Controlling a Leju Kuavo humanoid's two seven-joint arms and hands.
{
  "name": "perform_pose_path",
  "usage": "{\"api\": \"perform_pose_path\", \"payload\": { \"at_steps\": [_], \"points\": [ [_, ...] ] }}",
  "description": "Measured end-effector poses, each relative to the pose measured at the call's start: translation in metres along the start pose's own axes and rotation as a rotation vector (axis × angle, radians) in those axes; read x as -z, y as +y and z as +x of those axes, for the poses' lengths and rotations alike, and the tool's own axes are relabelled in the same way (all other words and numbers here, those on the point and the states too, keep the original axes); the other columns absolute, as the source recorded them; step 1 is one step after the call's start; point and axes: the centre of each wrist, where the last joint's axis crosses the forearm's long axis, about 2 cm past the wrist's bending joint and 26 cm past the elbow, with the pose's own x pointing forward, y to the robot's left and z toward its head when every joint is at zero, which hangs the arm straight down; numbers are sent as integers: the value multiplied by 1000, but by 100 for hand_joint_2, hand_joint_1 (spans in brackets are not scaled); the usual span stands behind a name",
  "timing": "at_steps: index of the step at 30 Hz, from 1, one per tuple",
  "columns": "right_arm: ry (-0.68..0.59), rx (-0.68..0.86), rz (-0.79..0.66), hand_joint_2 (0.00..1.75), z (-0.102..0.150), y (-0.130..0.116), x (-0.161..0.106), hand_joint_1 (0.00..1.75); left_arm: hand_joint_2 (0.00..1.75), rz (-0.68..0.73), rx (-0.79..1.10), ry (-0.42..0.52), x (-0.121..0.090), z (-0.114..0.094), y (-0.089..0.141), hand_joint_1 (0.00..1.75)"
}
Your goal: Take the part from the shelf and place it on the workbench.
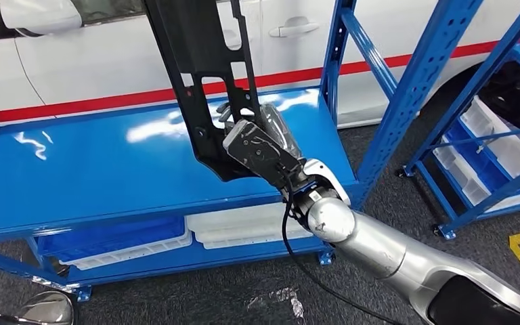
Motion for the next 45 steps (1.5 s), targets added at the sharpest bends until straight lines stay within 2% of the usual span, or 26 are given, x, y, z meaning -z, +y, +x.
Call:
{"api": "perform_pose_path", "payload": {
  "at_steps": [5,20,31,45],
  "points": [
    [1,-9,7,175,-1,-1,0,175,175,-33,-16,35,0,1,-1,0],
    [-9,-30,5,175,1,-5,1,175,175,-52,-11,51,-1,5,-4,0],
    [-23,-59,-11,175,3,-6,3,175,175,-93,68,65,-2,-2,-5,0],
    [-37,-90,-30,175,5,-10,6,175,175,-109,176,21,-3,2,-9,0]
  ]
}}
